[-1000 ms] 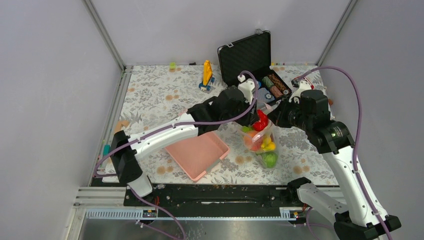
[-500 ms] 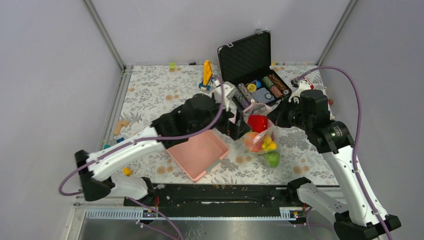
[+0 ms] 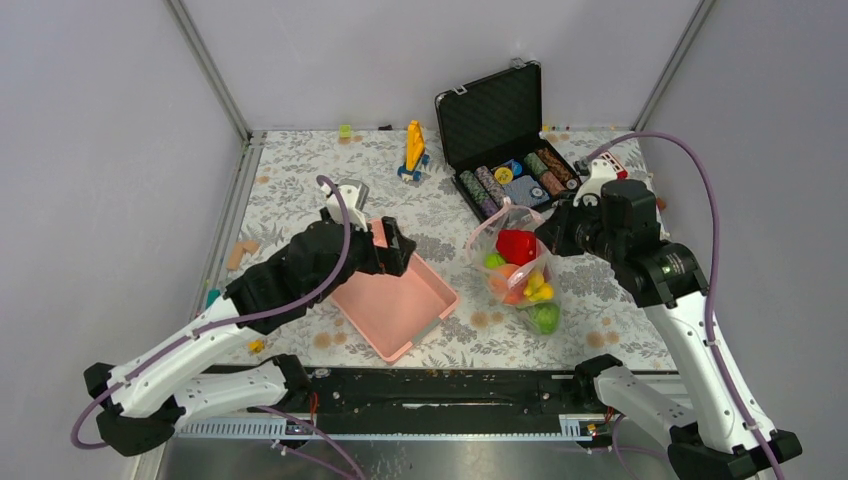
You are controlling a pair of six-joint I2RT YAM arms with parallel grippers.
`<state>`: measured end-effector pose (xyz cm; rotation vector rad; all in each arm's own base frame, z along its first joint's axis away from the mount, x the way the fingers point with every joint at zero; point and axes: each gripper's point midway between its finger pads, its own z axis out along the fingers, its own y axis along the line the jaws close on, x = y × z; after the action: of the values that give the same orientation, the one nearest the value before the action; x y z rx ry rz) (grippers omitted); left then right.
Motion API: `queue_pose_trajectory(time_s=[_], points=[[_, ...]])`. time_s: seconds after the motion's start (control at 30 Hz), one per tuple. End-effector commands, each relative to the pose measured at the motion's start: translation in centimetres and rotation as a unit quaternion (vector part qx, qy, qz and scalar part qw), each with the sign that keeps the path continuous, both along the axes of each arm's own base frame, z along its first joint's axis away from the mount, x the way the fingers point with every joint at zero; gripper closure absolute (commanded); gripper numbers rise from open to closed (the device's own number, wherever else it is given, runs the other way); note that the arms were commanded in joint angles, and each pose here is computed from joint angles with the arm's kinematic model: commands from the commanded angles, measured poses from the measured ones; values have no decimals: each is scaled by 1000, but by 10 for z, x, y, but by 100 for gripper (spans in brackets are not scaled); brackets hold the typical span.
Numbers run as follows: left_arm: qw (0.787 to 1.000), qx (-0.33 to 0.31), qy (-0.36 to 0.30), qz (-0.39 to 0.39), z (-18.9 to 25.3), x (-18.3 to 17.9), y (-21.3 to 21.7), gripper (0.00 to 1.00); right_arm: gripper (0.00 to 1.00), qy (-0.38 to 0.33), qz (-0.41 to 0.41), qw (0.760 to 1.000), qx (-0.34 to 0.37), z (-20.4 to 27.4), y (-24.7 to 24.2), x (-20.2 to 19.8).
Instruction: Place the food in the zip-top bag and seal the zipper
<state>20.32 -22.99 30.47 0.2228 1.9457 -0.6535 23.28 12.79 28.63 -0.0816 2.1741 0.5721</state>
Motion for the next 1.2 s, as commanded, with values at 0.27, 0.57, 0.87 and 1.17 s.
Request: queue_pose_trajectory(time_s=[0.27,0.57,0.87,1.17], points=[[985,5,-126,-118,2,37,-13,1,100,-88,293,952,-6,66,57,-21],[930,8,-191,-313,15,14,-68,1,100,-72,419,905,2,73,75,-35],[883,-7,-194,-428,17,1,-103,1,100,-29,413,910,7,64,81,-19],[857,-30,-152,-491,2,-13,-117,10,100,-15,418,908,10,56,82,-17]])
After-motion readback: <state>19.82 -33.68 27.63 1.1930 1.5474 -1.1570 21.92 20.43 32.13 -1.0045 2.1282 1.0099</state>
